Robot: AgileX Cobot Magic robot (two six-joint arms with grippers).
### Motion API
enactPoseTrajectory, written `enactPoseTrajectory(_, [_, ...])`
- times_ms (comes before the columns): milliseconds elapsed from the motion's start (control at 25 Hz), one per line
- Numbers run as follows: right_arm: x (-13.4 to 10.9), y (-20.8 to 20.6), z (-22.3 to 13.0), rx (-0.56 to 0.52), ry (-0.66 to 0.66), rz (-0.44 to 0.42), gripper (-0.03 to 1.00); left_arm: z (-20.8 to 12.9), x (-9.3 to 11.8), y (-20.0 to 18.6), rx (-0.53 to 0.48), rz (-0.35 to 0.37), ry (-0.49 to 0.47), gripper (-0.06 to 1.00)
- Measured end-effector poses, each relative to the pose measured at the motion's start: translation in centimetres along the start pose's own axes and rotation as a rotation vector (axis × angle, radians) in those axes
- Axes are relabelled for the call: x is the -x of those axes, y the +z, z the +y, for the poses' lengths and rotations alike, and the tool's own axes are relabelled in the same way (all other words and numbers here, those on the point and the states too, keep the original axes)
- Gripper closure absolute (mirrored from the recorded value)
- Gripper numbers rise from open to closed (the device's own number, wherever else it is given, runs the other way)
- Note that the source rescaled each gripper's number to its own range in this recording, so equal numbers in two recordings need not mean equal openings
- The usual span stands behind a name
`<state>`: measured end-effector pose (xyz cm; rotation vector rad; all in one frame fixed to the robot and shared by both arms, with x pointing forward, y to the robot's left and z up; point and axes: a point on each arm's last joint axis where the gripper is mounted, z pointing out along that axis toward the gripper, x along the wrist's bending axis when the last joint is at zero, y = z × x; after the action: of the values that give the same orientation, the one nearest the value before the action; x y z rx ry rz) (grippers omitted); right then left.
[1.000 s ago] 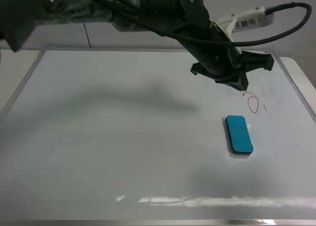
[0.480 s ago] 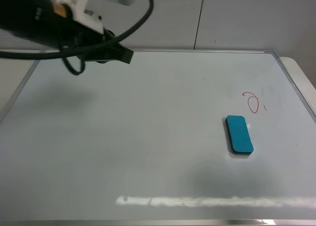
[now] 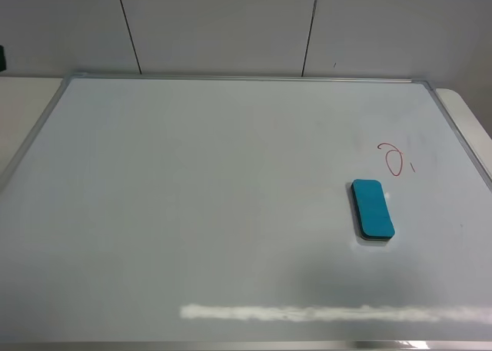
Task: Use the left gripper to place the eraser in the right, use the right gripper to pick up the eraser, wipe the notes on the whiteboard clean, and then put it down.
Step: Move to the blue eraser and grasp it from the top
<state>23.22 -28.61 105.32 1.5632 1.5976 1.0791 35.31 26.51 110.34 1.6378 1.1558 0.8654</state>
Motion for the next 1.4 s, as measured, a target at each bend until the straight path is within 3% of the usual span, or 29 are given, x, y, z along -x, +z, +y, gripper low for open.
enactPoseTrajectory(80, [0.0, 0.0, 0.0, 0.0, 0.0, 0.0, -0.03, -0.3, -0.6, -2.0, 0.018, 0.062, -0.06, 0.06])
enactPoseTrajectory(200, [0.0, 0.0, 0.0, 0.0, 0.0, 0.0, -0.03, -1.2, -1.2, -5.1, 0.049, 0.162, -0.125, -0.03])
enactPoseTrajectory(360, [0.0, 0.0, 0.0, 0.0, 0.0, 0.0, -0.03, -2.7, -1.1, -8.1, 0.05, 0.232, -0.155, -0.05])
enactPoseTrajectory(840, [0.0, 0.0, 0.0, 0.0, 0.0, 0.0, -0.03, -7.5, -0.1, -12.4, -0.118, 0.253, -0.136, -0.05])
enactPoseTrajectory(1120, [0.0, 0.0, 0.0, 0.0, 0.0, 0.0, -0.03, -8.6, -0.1, -11.5, -0.177, 0.248, -0.098, -0.05])
enactPoseTrajectory(1400, [0.0, 0.0, 0.0, 0.0, 0.0, 0.0, -0.03, -8.8, -0.3, -10.5, -0.137, 0.246, -0.086, -0.05])
